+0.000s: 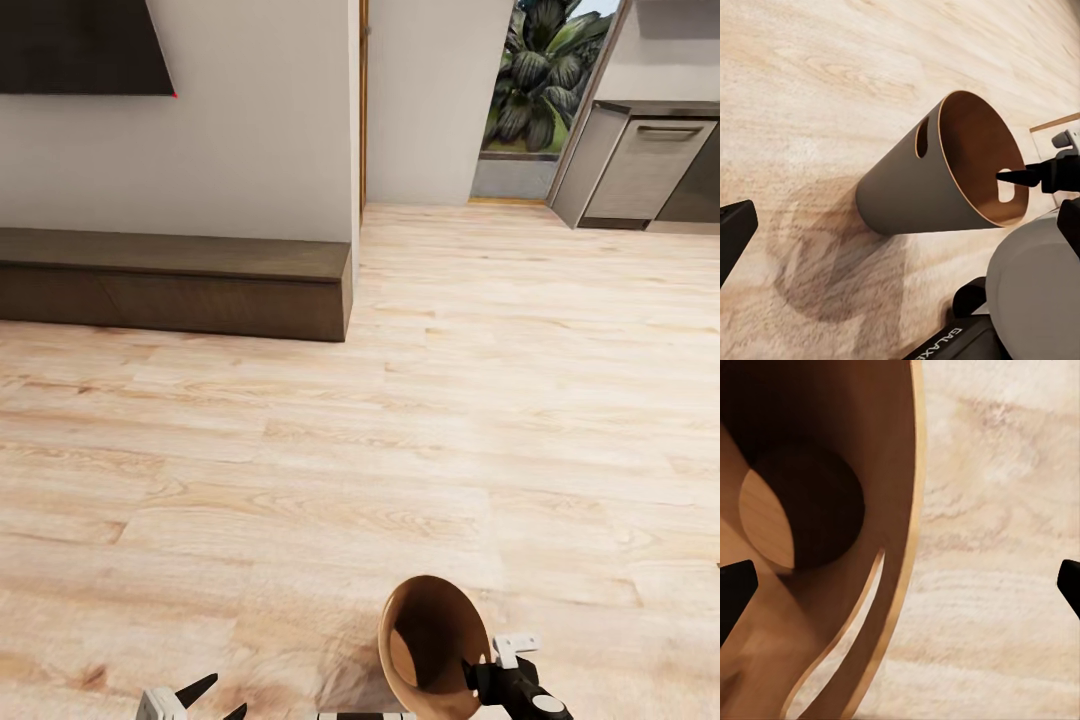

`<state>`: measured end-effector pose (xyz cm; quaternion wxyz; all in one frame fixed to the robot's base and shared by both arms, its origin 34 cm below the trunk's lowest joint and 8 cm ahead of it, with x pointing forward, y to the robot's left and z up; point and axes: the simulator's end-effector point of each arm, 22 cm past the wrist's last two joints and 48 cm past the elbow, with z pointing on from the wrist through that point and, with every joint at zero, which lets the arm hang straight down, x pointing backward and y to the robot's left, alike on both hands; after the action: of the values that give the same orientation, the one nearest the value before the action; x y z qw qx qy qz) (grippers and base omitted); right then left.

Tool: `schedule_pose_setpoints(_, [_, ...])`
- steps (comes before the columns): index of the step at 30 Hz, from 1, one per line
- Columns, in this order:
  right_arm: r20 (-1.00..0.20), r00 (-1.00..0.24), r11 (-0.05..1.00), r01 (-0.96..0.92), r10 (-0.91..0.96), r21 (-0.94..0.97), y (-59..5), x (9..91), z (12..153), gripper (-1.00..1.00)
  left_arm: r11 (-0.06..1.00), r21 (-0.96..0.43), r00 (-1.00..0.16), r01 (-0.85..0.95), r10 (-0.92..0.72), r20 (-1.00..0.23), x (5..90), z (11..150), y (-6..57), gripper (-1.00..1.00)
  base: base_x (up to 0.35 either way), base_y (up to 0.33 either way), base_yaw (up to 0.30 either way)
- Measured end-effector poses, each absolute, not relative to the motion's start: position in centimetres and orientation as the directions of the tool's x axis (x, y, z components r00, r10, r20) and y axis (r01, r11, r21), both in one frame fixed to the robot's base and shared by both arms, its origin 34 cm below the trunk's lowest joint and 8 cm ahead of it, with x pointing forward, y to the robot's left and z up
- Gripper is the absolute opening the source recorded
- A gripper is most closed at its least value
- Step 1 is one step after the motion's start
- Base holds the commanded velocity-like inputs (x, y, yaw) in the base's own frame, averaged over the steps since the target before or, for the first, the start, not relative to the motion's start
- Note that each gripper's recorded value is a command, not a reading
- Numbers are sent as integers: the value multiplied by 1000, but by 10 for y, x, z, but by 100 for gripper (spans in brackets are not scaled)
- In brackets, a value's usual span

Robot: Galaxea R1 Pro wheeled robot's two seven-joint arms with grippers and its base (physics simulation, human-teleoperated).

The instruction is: Put the three can of soda from the living room inside the tash can in the kitchen.

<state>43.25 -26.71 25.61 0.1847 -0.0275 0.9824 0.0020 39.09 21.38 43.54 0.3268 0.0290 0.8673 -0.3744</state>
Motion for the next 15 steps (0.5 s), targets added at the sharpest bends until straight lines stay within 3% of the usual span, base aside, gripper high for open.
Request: schedule_pose_setpoints(15, [-369,-928,999,-53,-54,-11,-270,438,257,100,719,-630,-786,295,-192,-588,391,435,215,100,0,0,0])
